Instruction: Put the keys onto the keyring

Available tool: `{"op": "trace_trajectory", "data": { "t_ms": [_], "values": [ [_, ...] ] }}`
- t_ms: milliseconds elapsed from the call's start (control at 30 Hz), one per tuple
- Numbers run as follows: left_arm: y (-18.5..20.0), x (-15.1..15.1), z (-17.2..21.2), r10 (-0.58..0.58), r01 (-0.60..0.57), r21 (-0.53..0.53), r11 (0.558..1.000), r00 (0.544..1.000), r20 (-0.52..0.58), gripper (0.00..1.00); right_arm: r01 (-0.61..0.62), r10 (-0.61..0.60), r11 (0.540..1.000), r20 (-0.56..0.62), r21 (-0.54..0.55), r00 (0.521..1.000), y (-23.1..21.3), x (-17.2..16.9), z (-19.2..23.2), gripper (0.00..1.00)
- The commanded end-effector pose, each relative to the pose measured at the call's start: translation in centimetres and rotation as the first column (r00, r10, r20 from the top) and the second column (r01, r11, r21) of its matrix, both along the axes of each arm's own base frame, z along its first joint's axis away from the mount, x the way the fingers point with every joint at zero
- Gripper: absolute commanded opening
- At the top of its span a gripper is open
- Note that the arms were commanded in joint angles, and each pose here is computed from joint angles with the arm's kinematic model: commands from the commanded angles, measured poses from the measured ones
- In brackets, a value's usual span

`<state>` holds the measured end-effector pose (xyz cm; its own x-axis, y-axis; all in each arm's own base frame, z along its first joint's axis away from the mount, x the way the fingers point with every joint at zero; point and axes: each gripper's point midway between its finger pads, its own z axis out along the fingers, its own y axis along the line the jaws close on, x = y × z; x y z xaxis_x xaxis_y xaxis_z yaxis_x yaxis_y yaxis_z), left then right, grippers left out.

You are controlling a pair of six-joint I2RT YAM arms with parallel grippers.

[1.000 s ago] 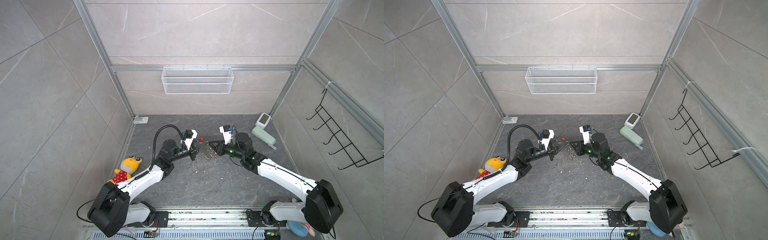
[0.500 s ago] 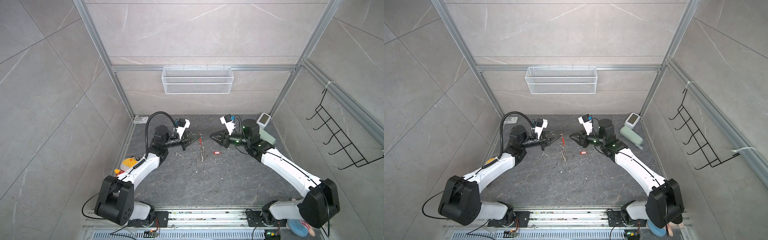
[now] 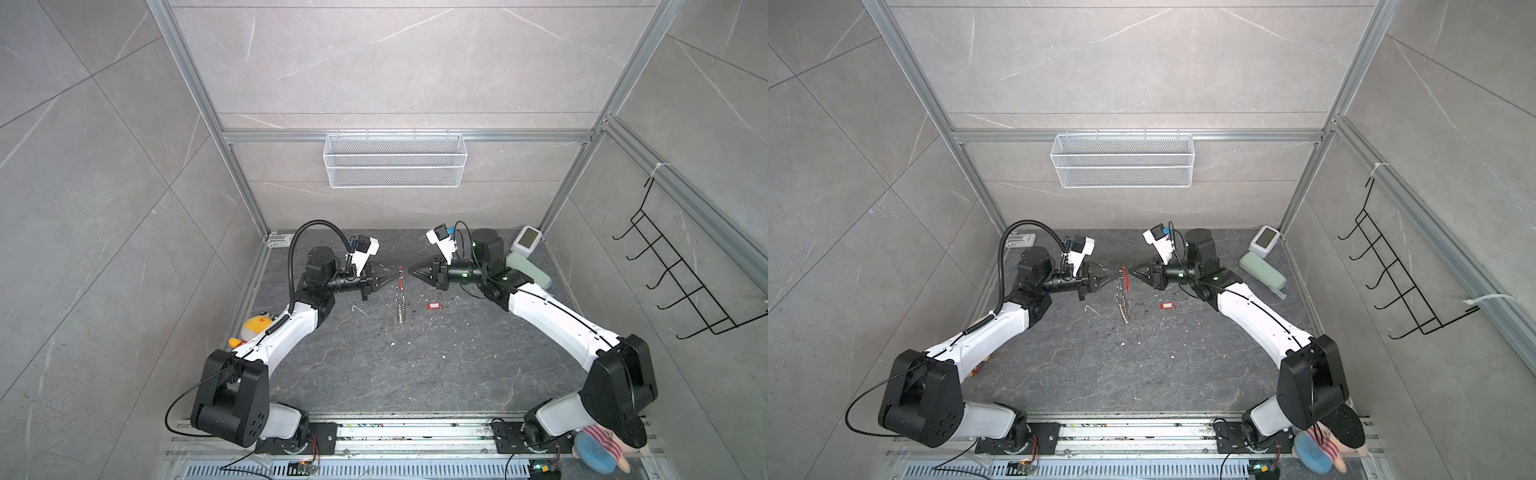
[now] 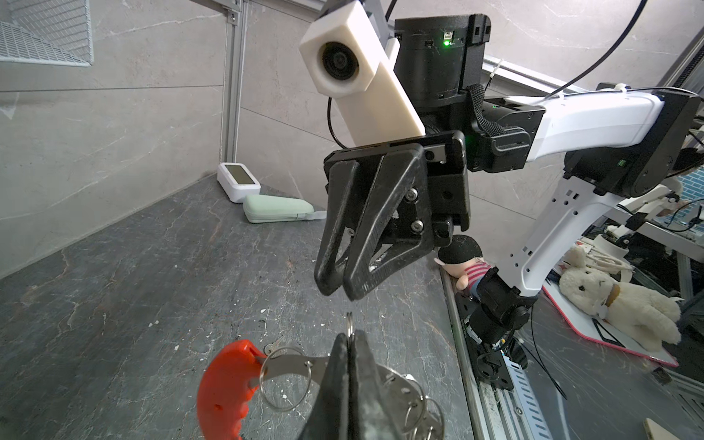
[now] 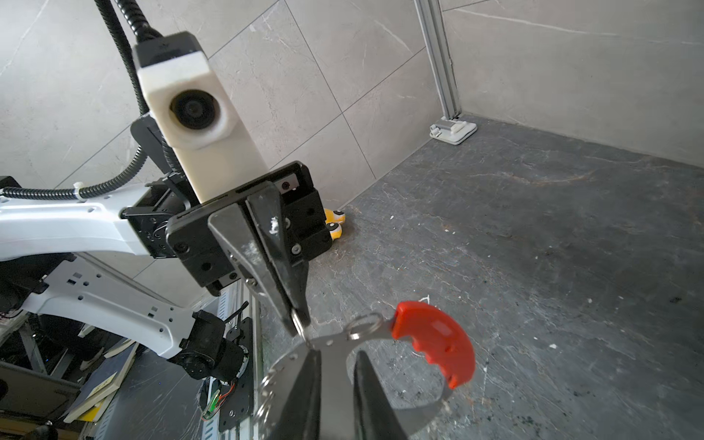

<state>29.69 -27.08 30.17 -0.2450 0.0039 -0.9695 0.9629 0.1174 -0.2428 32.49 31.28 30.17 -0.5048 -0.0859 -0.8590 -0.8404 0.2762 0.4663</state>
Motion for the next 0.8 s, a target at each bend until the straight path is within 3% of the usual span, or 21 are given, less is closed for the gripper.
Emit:
{"op": "trace_trajectory", "data": {
  "t_ms": [0, 767],
  "values": [
    [-0.1, 0.2, 2.1, -0.025, 0.026, -0.025, 0.999, 0.998, 0.058, 0.0, -0.039, 0.039, 0.999, 0.022, 0.019, 0.999, 0.7, -0.4, 1.2, 0.2],
    [-0.3, 0.8, 2.3, -0.045, 0.046, -0.047, 0.998, 0.999, 0.028, 0.0, -0.078, 0.078, 0.996, -0.005, 0.037, 0.997, 1.8, -0.4, 0.4, 0.18]
  ]
}}
